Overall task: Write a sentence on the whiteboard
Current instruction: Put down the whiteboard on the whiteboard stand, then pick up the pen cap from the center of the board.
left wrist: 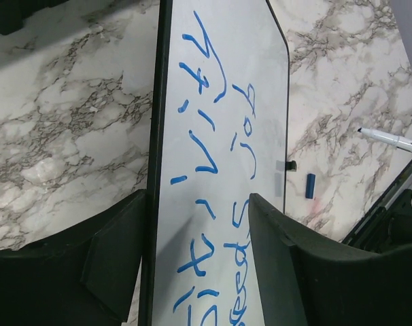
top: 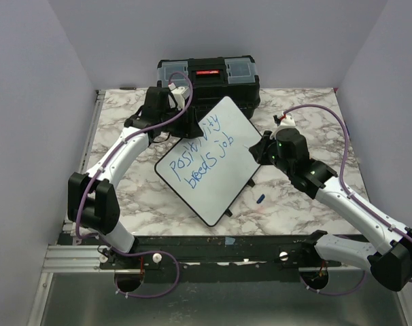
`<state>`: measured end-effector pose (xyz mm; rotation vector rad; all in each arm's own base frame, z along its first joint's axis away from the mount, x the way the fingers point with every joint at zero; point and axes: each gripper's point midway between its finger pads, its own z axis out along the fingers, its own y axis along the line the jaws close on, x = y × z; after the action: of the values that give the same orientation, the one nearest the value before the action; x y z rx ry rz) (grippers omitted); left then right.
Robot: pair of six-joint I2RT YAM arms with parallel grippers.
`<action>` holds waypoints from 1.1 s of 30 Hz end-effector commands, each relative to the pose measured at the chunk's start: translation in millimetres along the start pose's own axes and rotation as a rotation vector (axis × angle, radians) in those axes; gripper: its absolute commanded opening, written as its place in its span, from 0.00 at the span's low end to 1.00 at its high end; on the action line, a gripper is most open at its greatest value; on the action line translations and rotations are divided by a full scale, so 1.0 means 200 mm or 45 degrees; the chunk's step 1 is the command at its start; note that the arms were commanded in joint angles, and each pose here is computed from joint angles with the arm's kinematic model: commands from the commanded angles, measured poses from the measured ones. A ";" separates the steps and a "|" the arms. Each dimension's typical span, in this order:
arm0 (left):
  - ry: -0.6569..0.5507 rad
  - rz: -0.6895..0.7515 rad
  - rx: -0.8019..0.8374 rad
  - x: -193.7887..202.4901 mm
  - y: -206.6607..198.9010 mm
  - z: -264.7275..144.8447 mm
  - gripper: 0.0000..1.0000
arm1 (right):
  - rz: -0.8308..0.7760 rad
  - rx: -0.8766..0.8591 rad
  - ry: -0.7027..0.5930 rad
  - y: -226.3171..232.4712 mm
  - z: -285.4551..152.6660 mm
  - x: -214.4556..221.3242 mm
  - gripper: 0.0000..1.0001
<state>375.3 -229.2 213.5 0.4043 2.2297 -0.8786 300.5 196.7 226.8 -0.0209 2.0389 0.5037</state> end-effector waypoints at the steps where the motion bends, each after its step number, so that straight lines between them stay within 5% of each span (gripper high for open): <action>1: -0.068 0.057 -0.008 -0.13 -0.01 -0.03 0.61 | -0.017 0.002 -0.008 0.00 0.00 0.00 0.01; 21: -0.086 0.047 -0.053 -0.18 0.06 -0.06 0.62 | -0.014 0.001 -0.010 0.01 -0.01 -0.02 0.01; 33: -0.149 0.144 0.020 -0.13 -0.19 -0.20 0.62 | -0.039 0.141 -0.090 -0.07 -0.05 -0.14 0.01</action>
<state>380.8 -216.6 245.9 0.4048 2.1565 -0.8367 302.7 190.8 229.1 -0.0078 2.0352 0.4656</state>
